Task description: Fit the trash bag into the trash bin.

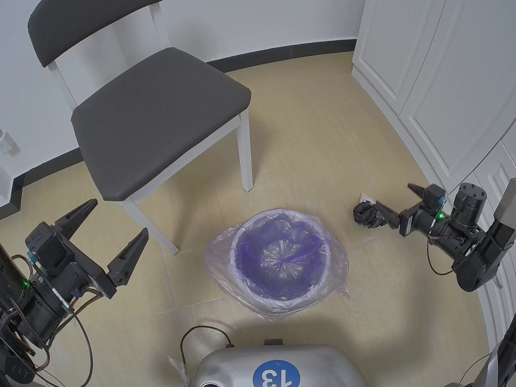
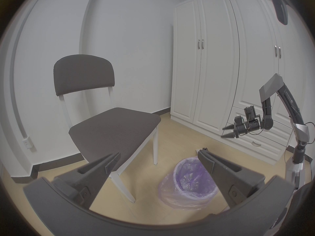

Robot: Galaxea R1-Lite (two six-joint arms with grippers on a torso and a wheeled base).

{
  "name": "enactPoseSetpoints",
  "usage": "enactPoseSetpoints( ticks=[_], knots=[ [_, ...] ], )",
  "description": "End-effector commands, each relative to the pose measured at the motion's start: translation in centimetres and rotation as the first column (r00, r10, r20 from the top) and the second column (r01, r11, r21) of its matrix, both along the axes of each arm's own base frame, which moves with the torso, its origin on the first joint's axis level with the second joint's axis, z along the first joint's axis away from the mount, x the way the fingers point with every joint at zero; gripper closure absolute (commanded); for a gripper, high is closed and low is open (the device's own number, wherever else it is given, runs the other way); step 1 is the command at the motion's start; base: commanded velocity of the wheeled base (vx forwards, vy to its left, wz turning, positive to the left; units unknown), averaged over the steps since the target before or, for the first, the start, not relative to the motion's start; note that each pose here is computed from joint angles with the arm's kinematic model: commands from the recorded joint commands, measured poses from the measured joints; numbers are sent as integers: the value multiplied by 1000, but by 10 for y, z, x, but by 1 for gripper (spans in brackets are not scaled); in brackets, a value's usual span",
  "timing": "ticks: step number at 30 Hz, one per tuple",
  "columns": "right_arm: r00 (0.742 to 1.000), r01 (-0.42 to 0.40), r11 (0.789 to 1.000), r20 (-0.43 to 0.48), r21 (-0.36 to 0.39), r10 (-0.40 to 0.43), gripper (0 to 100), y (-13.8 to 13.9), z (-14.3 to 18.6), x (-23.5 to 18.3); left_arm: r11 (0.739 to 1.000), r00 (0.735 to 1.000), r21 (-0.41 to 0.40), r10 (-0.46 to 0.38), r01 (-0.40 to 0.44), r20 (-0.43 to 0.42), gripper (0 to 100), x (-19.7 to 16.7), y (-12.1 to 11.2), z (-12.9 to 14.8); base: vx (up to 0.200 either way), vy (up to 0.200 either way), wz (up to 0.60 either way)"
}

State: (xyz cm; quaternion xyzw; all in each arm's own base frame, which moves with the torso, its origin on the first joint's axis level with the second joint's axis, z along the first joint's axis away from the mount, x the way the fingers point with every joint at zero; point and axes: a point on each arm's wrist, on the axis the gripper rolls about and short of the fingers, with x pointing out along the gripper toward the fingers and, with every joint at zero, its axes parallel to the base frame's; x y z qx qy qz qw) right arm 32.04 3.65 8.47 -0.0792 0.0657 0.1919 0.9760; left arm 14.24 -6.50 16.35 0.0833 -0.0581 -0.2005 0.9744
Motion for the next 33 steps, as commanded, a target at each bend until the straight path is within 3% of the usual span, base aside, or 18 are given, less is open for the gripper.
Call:
enactPoseSetpoints(
  ticks=[1, 3, 4, 5, 6, 8, 9, 11, 14, 21, 30, 32, 33],
  knots=[
    [980, -66, 995, -191, -76, 50, 0, -5, -39, 20, 1000, 998, 21, 4, -3, -63, 0, 6, -2, -12, 0, 0, 0],
    [975, -123, 979, -204, -165, 88, 0, -11, -61, 34, 1000, 997, 26, 4, -3, -74, 0, 7, -3, -14, 0, 0, 0],
    [975, -123, 979, -204, -165, 88, 0, -11, -61, 34, 1000, 997, 26, 4, -3, -74, 0, 7, -3, -14, 0, 0, 0],
    [972, -176, 955, -198, -241, 129, 0, -18, -81, 45, 1000, 997, 29, 5, -2, -81, 0, 7, -3, -16, 0, 0, 0],
    [968, -200, 943, -204, -265, 148, 0, -19, -88, 49, 1000, 997, 29, 5, -2, -81, 0, 7, -2, -16, 0, 0, 0],
    [967, -203, 941, -206, -270, 149, 0, -19, -90, 50, 1000, 997, 29, 5, -2, -81, 0, 7, -2, -16, 0, 0, 0],
    [947, -262, 921, -261, -288, 188, 0, -16, -102, 56, 1000, 997, 30, 5, -2, -83, 0, 6, -2, -16, 0, 0, 0],
    [927, -317, 909, -291, -270, 236, 0, -13, -104, 60, 1000, 997, 30, 5, -2, -83, 0, 6, -2, -16, 0, 0, 0],
    [862, -466, 868, -310, -172, 401, 0, -5, -102, 70, 1000, 996, 31, 5, -2, -87, 0, 6, -2, -17, 0, 0, 0],
    [803, -539, 841, -331, -50, 496, 0, -1, -110, 86, 999, 996, 33, 4, -1, -91, 0, 5, -2, -18, 0, 0, 0],
    [799, -505, 862, -352, 49, 488, 0, -1, -135, 105, 999, 995, 37, -4, 7, -99, 0, 3, -2, -20, 0, 0, 0],
    [787, -507, 858, -359, 86, 501, 0, 0, -138, 107, 999, 995, 37, -4, 7, -99, 0, 3, -2, -20, 0, 0, 0],
    [771, -519, 846, -359, 125, 526, 0, 2, -139, 107, 999, 995, 37, -4, 7, -99, 0, 3, -2, -20, 0, 0, 0]
  ],
)
